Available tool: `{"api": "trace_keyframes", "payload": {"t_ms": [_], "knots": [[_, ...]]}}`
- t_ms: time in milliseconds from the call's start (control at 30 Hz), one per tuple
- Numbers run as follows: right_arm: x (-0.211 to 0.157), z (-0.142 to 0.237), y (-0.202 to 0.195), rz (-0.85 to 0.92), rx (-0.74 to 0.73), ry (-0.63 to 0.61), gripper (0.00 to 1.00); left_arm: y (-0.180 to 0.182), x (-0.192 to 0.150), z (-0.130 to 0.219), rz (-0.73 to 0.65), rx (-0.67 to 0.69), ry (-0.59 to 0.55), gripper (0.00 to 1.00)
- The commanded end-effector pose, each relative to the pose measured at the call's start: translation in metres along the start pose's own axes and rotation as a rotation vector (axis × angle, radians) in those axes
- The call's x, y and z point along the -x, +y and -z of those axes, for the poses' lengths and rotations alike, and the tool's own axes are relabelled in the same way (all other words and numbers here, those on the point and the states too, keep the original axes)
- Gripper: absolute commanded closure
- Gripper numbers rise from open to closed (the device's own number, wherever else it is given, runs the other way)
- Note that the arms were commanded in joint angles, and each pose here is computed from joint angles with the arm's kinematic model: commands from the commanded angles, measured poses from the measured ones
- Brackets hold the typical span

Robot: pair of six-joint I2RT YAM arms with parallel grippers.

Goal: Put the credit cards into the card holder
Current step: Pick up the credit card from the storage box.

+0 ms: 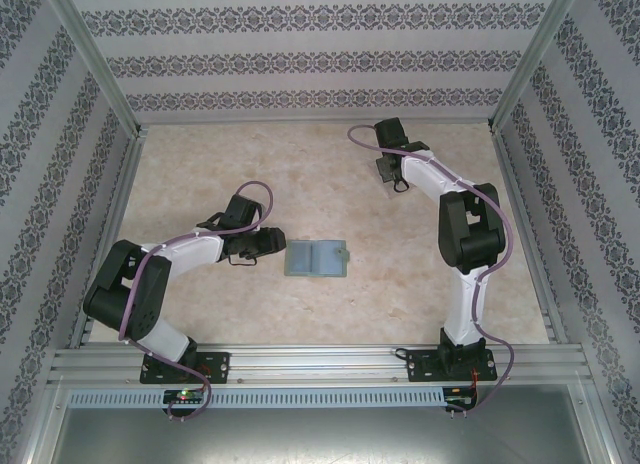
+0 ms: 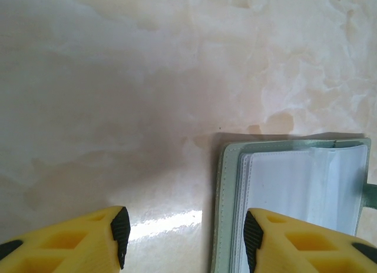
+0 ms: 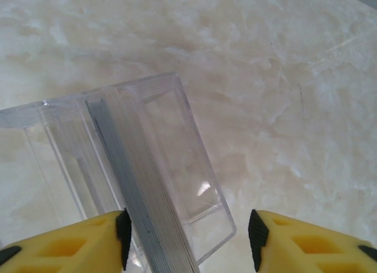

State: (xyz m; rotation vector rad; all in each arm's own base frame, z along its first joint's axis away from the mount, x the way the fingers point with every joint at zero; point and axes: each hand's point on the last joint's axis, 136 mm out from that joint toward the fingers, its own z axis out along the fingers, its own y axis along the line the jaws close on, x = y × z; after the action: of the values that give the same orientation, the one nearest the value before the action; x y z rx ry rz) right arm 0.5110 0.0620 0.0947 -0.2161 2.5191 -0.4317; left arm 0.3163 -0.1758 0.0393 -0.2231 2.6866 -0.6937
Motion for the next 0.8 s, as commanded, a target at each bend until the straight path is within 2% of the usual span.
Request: {"api": "trace_keyframes", "payload": {"t_ms": [0,267,367,767], "knots": [[0.013,0.019,-0.007,-0.006,-0.011,-0.045,0.49,-0.007,0.0,-0.003,-0.015,-0.018,0.009,0.44],[0.014,0.022,-0.003,0.012,0.004,-0.049,0.67,-0.008,0.0,-0.001,-0.025,-0.027,0.001,0.44],[0.014,0.022,-0.003,0.017,0.002,-0.047,0.77,-0.007,-0.002,-0.002,-0.025,-0.025,0.006,0.44],[0.017,0.029,0.005,0.032,0.028,-0.061,1.0,-0.007,-0.003,0.0,-0.019,-0.028,0.002,0.44]]}}
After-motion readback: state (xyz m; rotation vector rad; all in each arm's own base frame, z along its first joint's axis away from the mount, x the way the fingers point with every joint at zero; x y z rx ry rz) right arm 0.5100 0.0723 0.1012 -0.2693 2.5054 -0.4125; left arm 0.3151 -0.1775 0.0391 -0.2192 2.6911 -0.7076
